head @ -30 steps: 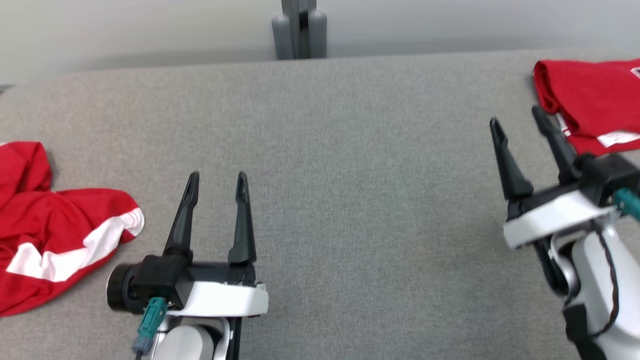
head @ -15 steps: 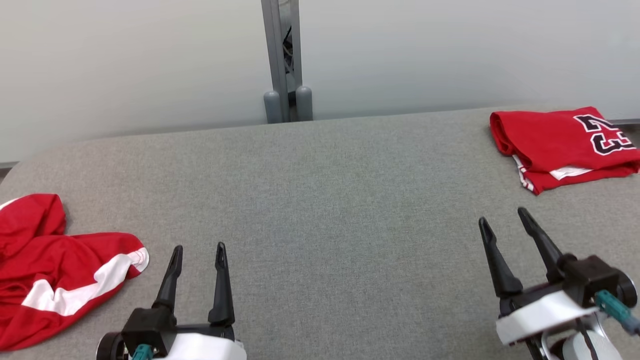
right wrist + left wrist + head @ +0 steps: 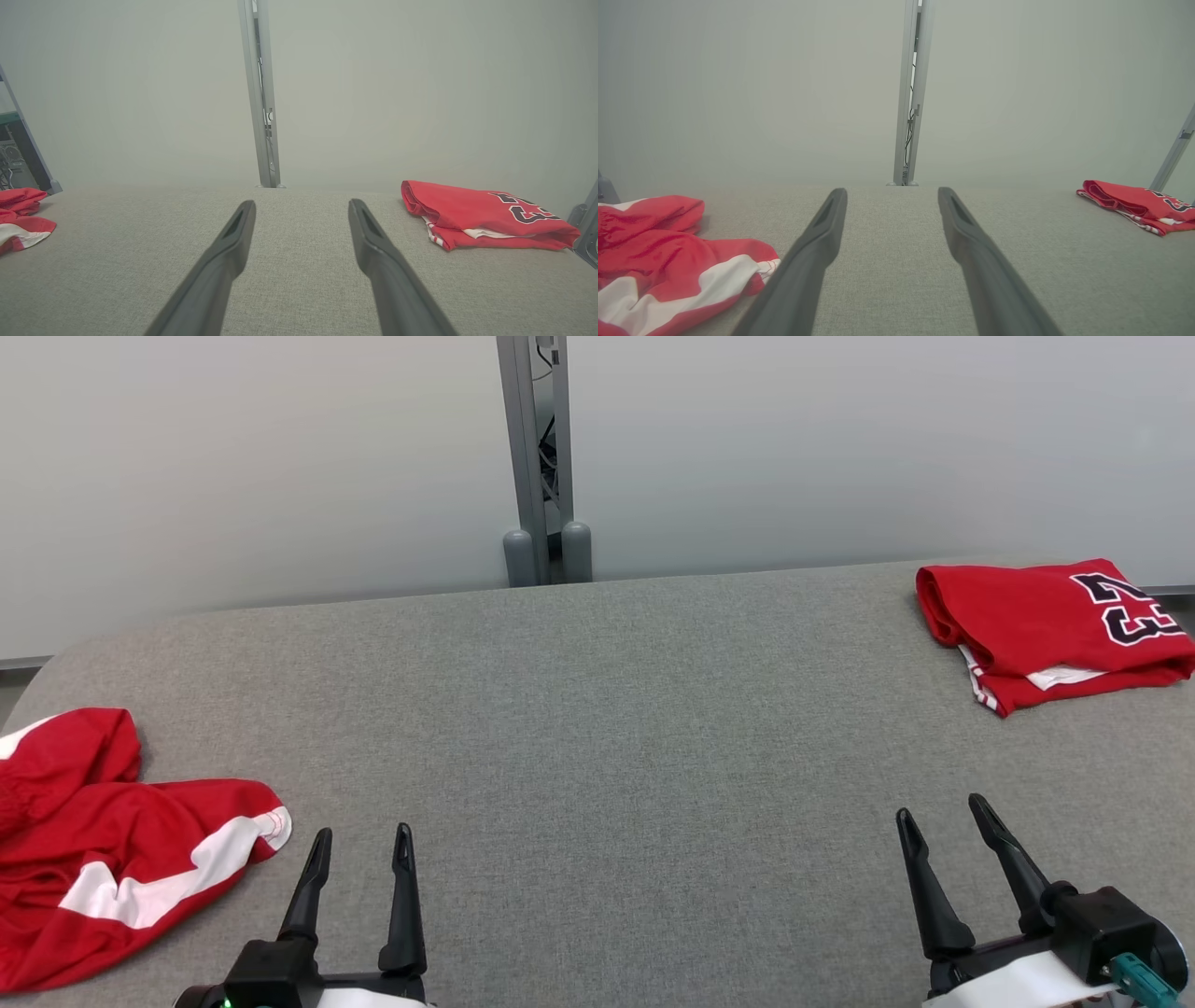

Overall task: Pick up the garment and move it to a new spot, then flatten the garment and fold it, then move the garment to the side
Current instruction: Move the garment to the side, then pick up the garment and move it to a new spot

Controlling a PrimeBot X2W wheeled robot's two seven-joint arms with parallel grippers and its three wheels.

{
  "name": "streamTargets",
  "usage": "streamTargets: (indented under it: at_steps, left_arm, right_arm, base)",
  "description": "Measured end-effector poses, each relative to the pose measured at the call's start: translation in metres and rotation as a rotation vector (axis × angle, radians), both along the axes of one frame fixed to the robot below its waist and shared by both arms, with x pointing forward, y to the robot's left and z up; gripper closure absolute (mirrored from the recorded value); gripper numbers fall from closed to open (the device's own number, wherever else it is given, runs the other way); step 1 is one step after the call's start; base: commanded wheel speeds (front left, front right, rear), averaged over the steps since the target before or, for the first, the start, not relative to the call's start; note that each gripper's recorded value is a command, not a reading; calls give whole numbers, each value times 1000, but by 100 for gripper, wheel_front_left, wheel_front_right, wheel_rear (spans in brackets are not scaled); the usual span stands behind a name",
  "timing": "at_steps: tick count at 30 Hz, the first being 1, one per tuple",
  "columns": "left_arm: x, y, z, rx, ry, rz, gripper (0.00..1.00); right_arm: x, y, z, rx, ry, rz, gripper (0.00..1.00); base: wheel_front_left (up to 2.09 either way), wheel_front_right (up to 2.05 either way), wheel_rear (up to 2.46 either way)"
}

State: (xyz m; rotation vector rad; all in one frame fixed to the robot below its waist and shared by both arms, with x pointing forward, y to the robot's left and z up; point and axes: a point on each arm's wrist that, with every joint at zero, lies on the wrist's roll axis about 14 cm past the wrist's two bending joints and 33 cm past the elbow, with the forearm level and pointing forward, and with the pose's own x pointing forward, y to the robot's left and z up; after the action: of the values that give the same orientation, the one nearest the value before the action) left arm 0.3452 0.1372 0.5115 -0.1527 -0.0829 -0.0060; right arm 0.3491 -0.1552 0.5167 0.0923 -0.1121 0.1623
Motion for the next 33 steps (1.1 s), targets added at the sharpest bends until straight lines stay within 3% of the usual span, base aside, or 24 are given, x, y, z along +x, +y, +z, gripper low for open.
streamTargets:
  at_steps: [12, 22, 33]
  left_arm:
    - [-8, 12, -2, 30, 6, 50, 0]
    - [-30, 56, 0, 37, 1, 212, 0]
    - [-81, 114, -3, 34, 13, 448, 0]
  right_arm:
    - [5, 11, 1, -4, -4, 23, 0]
    - [17, 70, -2, 31, 14, 193, 0]
    - [25, 146, -3, 41, 28, 411, 0]
  base:
    - [0, 0, 0]
    - [0, 0, 0]
    - [0, 0, 0]
